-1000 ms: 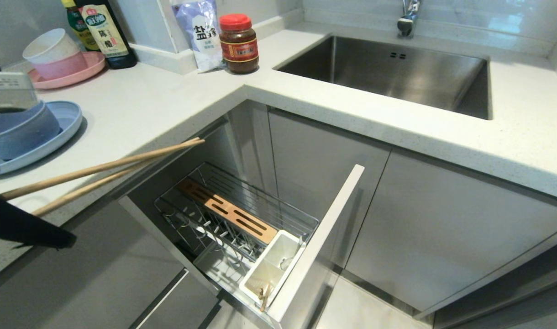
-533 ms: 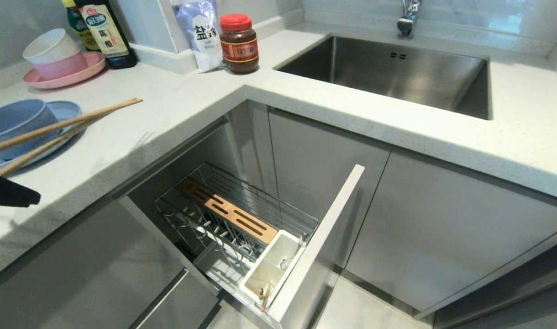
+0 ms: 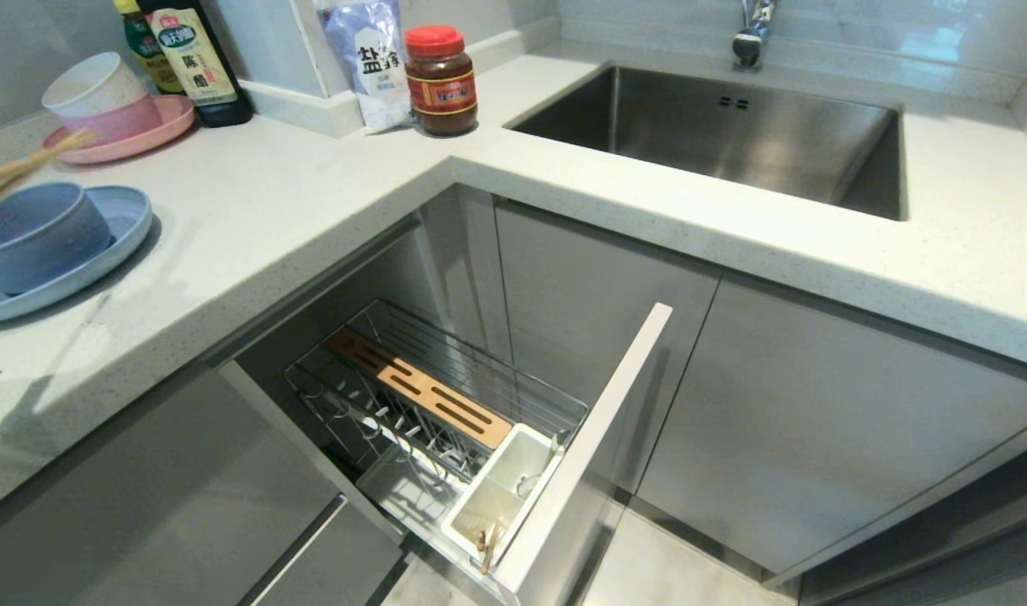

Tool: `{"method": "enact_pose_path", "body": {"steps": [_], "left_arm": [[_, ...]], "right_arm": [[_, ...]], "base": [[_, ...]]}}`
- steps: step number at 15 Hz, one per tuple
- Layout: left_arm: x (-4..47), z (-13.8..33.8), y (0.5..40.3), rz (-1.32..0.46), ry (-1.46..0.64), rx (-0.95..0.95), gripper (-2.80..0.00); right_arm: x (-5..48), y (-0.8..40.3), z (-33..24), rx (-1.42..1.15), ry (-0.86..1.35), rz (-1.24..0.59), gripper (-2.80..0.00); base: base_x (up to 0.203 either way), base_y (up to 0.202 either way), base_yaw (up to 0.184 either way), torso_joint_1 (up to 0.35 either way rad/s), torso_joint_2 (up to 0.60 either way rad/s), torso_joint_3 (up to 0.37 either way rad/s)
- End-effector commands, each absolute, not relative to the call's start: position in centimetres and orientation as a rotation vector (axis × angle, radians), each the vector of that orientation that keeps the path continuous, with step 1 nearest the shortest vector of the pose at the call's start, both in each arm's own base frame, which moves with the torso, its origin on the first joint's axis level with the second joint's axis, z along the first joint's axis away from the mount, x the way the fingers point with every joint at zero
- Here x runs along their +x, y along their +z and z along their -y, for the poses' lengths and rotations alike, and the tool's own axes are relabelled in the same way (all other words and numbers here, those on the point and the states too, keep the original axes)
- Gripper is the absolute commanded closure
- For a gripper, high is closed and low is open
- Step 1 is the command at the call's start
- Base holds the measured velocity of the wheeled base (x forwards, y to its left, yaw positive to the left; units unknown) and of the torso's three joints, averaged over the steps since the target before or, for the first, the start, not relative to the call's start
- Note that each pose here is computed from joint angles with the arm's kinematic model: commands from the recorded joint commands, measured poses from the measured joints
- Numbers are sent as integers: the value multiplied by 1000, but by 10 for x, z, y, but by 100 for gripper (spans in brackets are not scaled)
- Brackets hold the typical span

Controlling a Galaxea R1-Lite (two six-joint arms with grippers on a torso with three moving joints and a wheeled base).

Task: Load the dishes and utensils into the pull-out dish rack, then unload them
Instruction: Take the chopsticks out of the cupboard

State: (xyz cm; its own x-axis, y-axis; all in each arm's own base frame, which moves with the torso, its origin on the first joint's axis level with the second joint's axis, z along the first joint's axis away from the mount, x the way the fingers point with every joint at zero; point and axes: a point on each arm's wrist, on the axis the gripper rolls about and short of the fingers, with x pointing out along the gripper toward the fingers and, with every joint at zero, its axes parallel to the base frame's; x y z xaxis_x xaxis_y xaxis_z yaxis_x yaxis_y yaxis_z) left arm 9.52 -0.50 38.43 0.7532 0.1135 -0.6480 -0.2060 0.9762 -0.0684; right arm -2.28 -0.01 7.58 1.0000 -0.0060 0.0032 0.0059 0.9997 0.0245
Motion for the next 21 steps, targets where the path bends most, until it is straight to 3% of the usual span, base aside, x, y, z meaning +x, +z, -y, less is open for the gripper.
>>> {"method": "enact_pose_path", "body": {"steps": [1,8,13,21], "left_arm": [[88,-5,387,-654,279,-167,0],[78,-27,385,-626,557,-245,0],[99,-59,362,-620,759,-317,0],[151,-88,328,-639,648,-379,0]], "right_arm": [[-23,75,0,25,-6,6,0],[-23,75,0,25,-6,6,0],[-23,75,0,25,-6,6,0],[-23,75,0,25,-6,5,0]], "base": [[0,0,0,0,0,0],[0,0,0,0,0,0],[0,0,0,0,0,0],[0,0,0,0,0,0]]}}
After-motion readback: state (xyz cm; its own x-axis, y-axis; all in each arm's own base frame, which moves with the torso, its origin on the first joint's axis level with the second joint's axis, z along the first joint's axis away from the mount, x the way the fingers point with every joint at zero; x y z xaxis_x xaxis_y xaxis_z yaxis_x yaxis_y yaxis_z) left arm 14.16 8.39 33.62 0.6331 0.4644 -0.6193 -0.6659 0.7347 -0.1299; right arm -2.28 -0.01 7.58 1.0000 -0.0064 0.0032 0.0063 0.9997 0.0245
